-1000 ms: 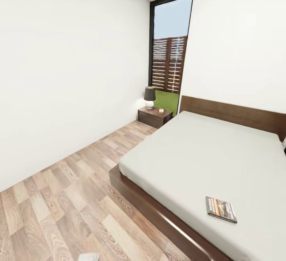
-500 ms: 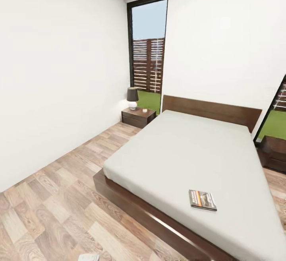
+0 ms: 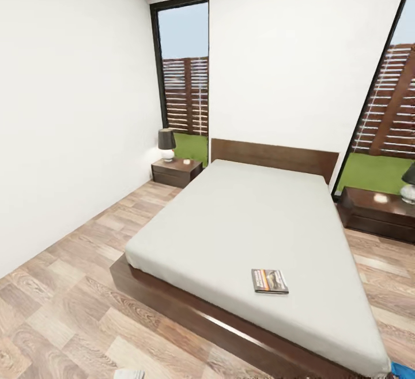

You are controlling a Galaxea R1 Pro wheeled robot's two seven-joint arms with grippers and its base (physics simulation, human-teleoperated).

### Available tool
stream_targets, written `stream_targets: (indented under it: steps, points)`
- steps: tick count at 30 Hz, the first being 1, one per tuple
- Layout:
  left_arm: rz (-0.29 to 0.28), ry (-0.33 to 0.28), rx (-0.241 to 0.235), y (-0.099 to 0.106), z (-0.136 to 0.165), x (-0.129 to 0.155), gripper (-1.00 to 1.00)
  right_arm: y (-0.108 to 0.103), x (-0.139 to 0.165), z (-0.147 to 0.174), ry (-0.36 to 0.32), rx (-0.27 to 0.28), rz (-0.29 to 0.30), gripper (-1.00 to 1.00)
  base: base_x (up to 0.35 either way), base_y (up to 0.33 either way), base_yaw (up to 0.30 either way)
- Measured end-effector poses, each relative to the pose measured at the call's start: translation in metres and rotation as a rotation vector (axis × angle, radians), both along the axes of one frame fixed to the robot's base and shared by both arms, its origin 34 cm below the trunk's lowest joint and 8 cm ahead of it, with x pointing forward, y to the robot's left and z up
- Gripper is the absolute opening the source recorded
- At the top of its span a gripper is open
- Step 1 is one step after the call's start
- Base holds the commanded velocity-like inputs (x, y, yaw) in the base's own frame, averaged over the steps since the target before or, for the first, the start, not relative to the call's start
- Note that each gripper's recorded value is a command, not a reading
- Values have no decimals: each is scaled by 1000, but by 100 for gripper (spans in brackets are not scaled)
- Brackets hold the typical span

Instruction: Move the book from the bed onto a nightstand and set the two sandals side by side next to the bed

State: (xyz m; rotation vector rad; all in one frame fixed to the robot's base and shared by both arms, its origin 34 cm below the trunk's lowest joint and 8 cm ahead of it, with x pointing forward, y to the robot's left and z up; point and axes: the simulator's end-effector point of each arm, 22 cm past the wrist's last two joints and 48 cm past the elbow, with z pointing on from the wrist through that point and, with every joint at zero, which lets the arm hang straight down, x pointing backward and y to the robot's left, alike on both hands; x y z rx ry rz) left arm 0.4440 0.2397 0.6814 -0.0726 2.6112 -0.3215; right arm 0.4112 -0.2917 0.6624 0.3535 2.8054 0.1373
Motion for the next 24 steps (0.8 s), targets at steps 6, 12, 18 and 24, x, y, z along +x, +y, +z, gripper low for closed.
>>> stream_targets:
  steps: [6,12,18,24]
  points:
    - [1,-2,0,0,1,1,100,0,1,1,-2,0,0,100,0,0,-300]
    - [1,-5,0,0,2,1,100,0,2,1,-5,0,0,100,0,0,-300]
    - [0,-7,0,0,2,2,100,0,2,2,-7,0,0,100,0,0,-300]
    - [0,-9,0,0,3,3,100,0,3,3,-9,0,0,100,0,0,-300]
